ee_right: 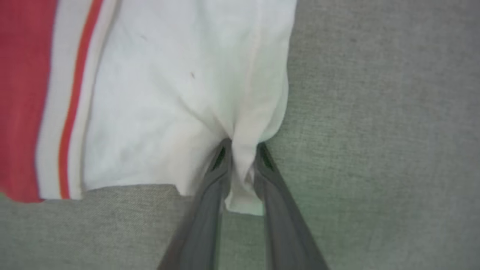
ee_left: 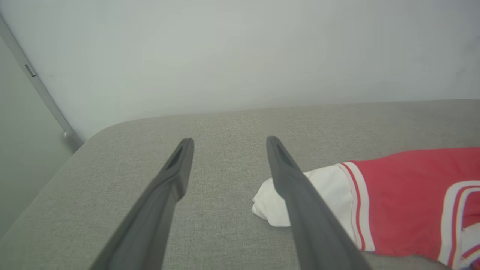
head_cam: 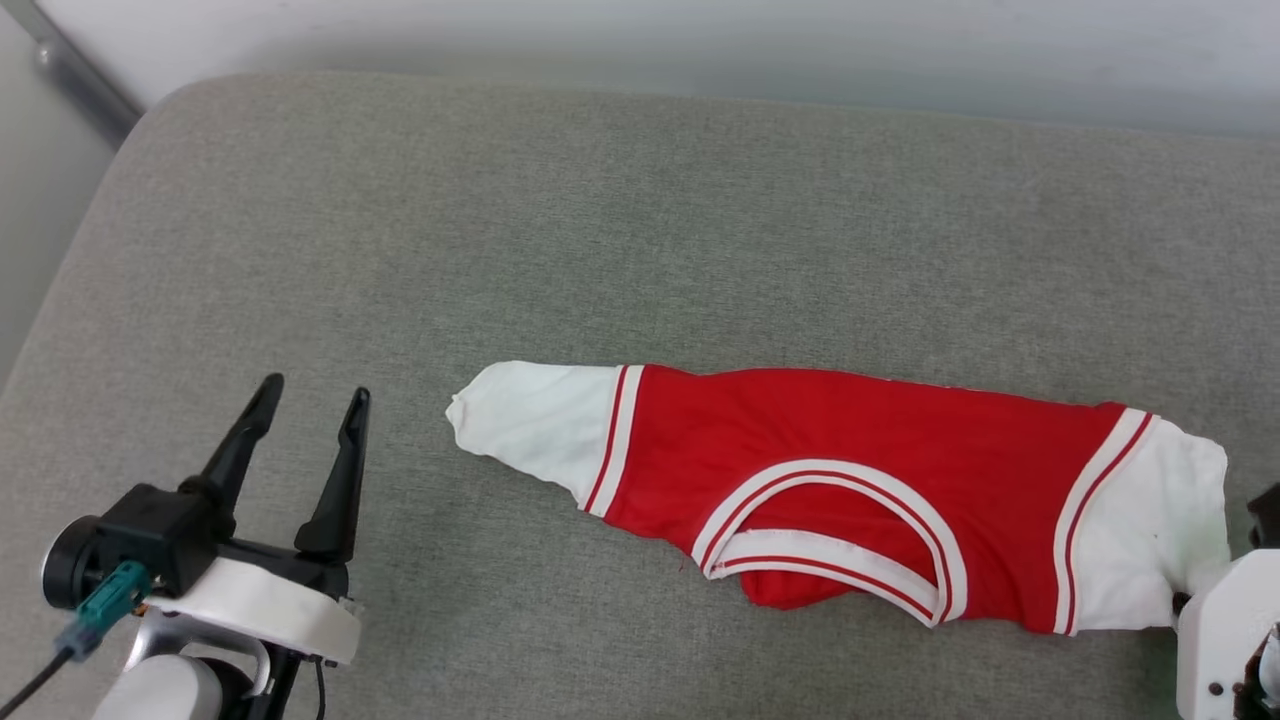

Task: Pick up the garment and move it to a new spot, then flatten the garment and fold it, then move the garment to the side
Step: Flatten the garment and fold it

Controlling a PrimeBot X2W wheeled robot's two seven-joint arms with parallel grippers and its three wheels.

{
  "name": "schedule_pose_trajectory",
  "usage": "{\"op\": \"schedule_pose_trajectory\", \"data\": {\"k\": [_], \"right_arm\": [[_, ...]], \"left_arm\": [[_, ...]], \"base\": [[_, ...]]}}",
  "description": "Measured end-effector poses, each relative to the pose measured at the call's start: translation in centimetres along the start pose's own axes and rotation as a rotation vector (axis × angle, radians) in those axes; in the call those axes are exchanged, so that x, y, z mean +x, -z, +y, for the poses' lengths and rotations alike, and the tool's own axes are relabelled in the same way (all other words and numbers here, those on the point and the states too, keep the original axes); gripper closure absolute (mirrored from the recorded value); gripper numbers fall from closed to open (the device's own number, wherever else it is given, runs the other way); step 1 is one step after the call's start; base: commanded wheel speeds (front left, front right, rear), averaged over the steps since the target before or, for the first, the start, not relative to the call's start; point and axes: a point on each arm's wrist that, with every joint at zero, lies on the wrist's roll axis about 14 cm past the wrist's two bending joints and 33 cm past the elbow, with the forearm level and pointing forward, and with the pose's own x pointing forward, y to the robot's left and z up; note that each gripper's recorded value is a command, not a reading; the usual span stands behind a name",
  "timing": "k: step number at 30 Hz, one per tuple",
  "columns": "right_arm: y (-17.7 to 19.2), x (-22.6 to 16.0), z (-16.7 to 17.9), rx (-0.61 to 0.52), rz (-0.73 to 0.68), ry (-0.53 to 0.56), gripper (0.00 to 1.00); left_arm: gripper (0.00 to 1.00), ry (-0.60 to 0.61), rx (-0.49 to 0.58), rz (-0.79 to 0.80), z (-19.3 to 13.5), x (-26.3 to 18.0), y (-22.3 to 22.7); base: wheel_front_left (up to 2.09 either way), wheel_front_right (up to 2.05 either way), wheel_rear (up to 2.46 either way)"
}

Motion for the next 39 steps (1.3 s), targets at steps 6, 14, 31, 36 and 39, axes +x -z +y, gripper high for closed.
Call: {"op": "schedule_pose_trajectory", "data": {"k": [6, 14, 31, 36, 39], "right_arm": [[0.4, -1.3, -1.9, -0.004, -0.025, 0.046, 1.00], [0.4, -2.3, -2.5, 0.001, -0.037, 0.063, 1.00], [0.6, -1.5, -1.5, 0.020, -0.025, 0.055, 1.00], [0.8, -1.3, -1.7, 0.023, -0.019, 0.059, 1.00], [0.7, -1.4, -1.7, 0.023, -0.021, 0.059, 1.00]], "left_arm": [[0.00, 0.099, 0.012, 0.203, -1.1, 1.4, 2.6], [0.00, 0.195, 0.013, 0.652, -1.6, 2.4, 8.2], [0.00, 0.284, 0.030, 0.926, -3.4, 5.0, 13.2], [0.55, 0.316, 0.051, 0.994, -3.7, 4.6, 14.6], [1.00, 0.340, 0.045, 1.017, -4.2, 4.4, 14.9]], "base": [[0.00, 0.00, 0.00], [0.00, 0.00, 0.00], [0.00, 0.00, 0.00], [0.00, 0.00, 0.00], [0.00, 0.00, 0.00]]}}
